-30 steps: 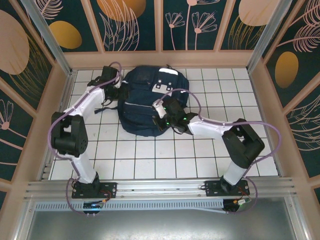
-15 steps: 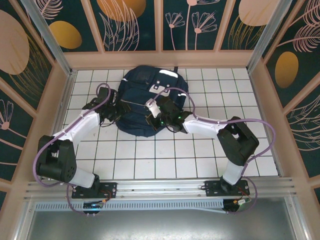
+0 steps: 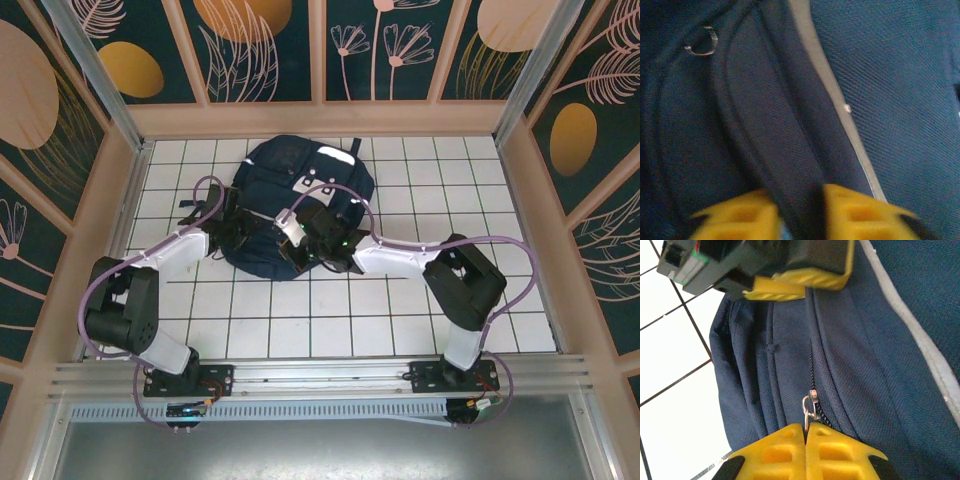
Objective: Pack books, pencil case, and school supplies into a backpack
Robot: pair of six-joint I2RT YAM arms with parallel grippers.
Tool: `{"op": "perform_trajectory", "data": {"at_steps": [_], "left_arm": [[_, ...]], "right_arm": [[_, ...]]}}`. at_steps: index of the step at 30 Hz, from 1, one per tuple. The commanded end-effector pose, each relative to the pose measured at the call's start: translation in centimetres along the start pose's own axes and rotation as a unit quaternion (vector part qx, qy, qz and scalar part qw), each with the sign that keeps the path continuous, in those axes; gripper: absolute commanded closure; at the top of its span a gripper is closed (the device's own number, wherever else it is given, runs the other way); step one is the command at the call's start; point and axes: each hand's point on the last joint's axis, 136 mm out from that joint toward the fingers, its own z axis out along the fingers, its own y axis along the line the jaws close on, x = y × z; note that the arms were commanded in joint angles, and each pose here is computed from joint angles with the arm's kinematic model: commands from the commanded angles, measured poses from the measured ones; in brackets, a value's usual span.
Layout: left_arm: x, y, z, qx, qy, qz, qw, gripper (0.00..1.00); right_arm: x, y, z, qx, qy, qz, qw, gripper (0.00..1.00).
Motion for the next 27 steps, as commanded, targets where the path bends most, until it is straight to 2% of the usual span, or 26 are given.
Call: {"op": "perform_trajectory", "data": {"at_steps": [1, 4, 6, 12, 16, 20, 23, 24, 25, 26, 27], "left_arm": [[-2.4, -0.5, -0.5, 0.010, -0.046, 0.026, 0.999, 1.00], [-3.2, -1.9, -2.2, 0.038, -0.062, 0.106, 0.992, 1.00], [-3.3, -2.1, -2.9, 0.030, -0.065, 0.170, 0.983, 1.00], [-1.0, -1.1, -1.9, 0.040, -0.009, 0.295, 0.955, 1.00], [0.8, -1.0, -1.1, 0.058, 0.045, 0.351, 0.934, 1.00], [0.9, -0.2, -0.7, 0.035, 0.058, 0.395, 0.916, 1.00], [1.5, -1.7, -1.4, 0.071, 0.070, 0.417, 0.904, 1.00], [1.7, -2.6, -1.9, 0.090, 0.072, 0.421, 0.900, 1.00], [1.9, -3.1, -2.3, 0.102, 0.071, 0.422, 0.898, 0.95], [1.8, -3.9, -3.1, 0.118, 0.063, 0.425, 0.895, 0.79], [1.0, -6.0, -4.5, 0.139, 0.035, 0.428, 0.892, 0.63]], "right_arm": [[-1.4, 1.2, -0.7, 0.005, -0.015, -0.037, 0.999, 1.00], [1.4, -1.3, -2.1, 0.058, 0.007, -0.041, 0.997, 1.00], [3.3, -3.5, -3.3, 0.093, 0.020, -0.025, 0.995, 1.00], [5.3, -10.5, -7.4, 0.144, 0.002, 0.070, 0.987, 1.00], [6.2, -15.1, -8.1, 0.191, -0.001, 0.103, 0.976, 1.00], [6.0, -16.9, -6.7, 0.177, 0.007, 0.108, 0.978, 0.97], [4.8, -16.4, -7.0, 0.161, -0.013, 0.106, 0.981, 0.93], [4.4, -16.4, -7.6, 0.168, -0.025, 0.107, 0.980, 0.90], [4.3, -17.3, -8.5, 0.179, -0.036, 0.116, 0.976, 0.84], [3.9, -17.7, -9.6, 0.187, -0.051, 0.119, 0.974, 0.75], [3.5, -18.0, -10.7, 0.196, -0.069, 0.122, 0.971, 0.53]]}}
